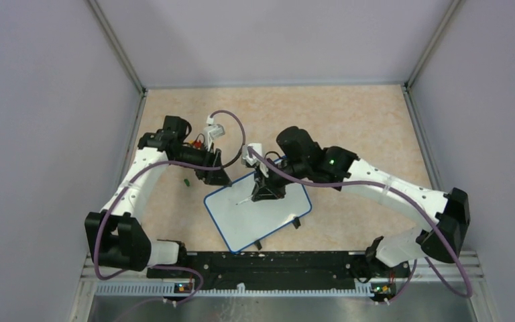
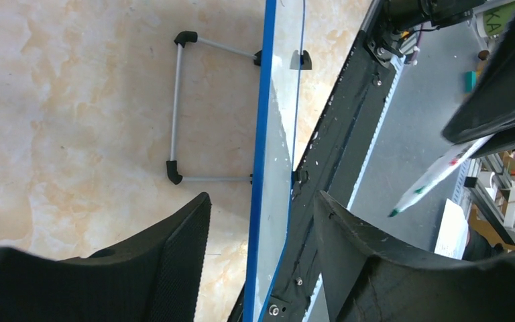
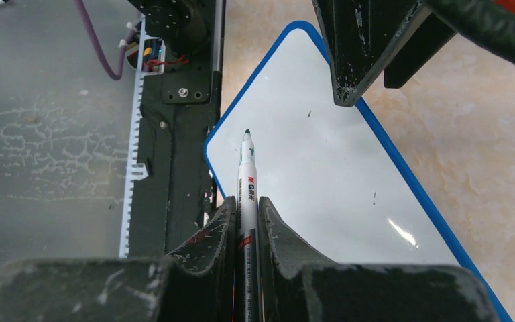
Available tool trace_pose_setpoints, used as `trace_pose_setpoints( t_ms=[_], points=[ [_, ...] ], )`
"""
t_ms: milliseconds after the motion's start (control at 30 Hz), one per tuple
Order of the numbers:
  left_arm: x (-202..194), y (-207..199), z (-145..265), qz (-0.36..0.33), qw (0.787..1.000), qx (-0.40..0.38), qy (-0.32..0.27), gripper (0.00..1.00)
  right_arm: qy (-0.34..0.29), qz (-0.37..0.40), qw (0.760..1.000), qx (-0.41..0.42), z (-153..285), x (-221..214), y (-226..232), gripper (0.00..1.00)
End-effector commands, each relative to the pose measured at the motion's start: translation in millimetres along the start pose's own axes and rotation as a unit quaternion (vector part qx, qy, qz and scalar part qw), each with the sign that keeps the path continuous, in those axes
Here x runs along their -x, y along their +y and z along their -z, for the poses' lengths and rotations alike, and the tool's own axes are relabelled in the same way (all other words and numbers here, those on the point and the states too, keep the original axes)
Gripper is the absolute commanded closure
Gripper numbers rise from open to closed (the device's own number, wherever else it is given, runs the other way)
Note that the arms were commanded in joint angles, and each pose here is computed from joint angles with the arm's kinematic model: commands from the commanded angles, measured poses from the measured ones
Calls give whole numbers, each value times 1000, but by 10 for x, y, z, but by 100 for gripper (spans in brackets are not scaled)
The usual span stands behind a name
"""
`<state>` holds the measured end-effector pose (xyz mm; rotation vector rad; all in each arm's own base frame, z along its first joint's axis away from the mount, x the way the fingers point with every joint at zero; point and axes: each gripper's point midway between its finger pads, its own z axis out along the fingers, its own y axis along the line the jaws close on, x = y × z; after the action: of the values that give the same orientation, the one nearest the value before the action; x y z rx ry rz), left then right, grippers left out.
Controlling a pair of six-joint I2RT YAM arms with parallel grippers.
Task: Write a sentence on the whiteboard
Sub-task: Hold the whiteboard on the whiteboard stand.
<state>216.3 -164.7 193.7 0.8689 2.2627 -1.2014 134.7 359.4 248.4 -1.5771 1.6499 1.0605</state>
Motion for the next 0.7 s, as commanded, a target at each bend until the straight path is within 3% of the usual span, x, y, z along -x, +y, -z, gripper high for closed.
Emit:
trace_pose_setpoints(
  t_ms=[0,667],
  points=[
    [61,-146,26,-25,999,-35,-13,39,-22,34,999,-34,-139,254,-60,100],
    [-23,-31,-182,19,999,-51,-1,68,10,85,985,-148,-514,399,-148,100]
  ],
)
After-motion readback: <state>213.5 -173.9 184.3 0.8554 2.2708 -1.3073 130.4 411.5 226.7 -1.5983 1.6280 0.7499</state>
